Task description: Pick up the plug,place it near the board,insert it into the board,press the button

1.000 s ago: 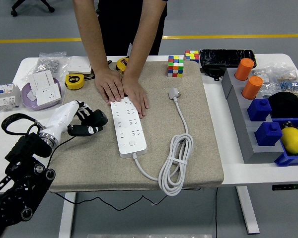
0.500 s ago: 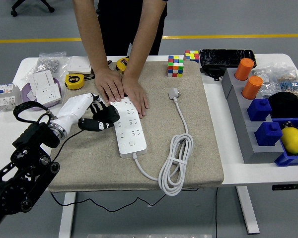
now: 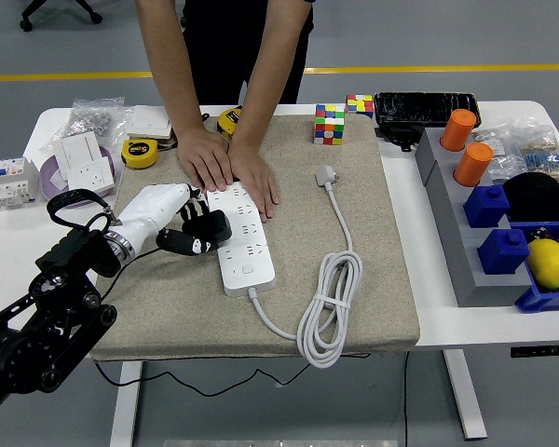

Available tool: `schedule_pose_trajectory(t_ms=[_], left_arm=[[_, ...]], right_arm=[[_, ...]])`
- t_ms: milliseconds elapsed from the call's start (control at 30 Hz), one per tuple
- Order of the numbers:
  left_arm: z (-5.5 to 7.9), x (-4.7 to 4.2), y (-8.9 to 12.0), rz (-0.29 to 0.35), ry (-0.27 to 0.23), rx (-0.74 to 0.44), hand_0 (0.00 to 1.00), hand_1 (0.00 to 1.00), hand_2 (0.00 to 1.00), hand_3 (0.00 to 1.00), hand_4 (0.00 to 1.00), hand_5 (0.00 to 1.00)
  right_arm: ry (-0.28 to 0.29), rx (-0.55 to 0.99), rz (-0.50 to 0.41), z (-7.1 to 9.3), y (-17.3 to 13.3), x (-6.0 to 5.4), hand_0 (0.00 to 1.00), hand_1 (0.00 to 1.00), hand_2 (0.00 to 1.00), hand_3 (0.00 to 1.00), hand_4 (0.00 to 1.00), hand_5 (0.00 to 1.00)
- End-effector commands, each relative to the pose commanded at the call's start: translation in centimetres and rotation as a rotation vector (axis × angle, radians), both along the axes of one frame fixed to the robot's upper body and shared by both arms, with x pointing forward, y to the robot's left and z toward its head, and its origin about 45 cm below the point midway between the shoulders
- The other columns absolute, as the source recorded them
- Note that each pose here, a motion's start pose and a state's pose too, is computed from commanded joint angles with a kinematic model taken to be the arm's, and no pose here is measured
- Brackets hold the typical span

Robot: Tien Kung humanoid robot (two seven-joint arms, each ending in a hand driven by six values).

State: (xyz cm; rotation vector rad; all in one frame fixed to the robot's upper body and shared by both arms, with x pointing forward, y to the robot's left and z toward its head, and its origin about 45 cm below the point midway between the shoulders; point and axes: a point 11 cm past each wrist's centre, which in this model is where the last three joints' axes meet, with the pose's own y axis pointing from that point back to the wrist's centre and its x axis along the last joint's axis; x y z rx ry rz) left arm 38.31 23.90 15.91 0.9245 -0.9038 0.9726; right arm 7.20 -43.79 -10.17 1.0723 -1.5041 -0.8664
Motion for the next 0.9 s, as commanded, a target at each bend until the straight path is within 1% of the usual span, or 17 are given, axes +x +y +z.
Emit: schedule_pose_trajectory(t_ms=[100,233,400,567,900], left_arm=[[0.02,0.02,0.16,0.003,-0.004,0.001,0.716,0.449,0.342,0.370,0.502,0.163],[0.39,0.22,0.19,0.002,-0.019,0.000,0.713,0.451,0.343,0.371,0.506,0.159],[0.59,0.47,0.21,-0.007,-0.032,0.018,0.713,0.451,0.344,0.372,0.512,0.157],[0.65,0.65,0.08,-0.021,-0.035,0.038,0.713,0.452,0.344,0.372,0.513,0.158],[0.44,0.68,0.09,-0.033,-0.029,0.064,0.712,0.453,0.345,0.372,0.515,0.157]], right_arm=[[0.000,0.001,0.001,-0.02,0.06,0.00,0.875,0.778,0.772,0.798,0.998,0.849],[0.003,0.001,0.002,-0.04,0.07,-0.09,0.876,0.778,0.772,0.798,0.998,0.847],[-0.003,-0.001,0.000,0.04,-0.03,0.17,0.875,0.777,0.770,0.798,0.998,0.848],[-0.004,-0.001,-0.002,0.07,-0.08,0.23,0.874,0.776,0.770,0.797,0.998,0.847],[-0.005,-0.002,-0.003,0.09,-0.13,0.26,0.875,0.776,0.768,0.797,0.998,0.846]])
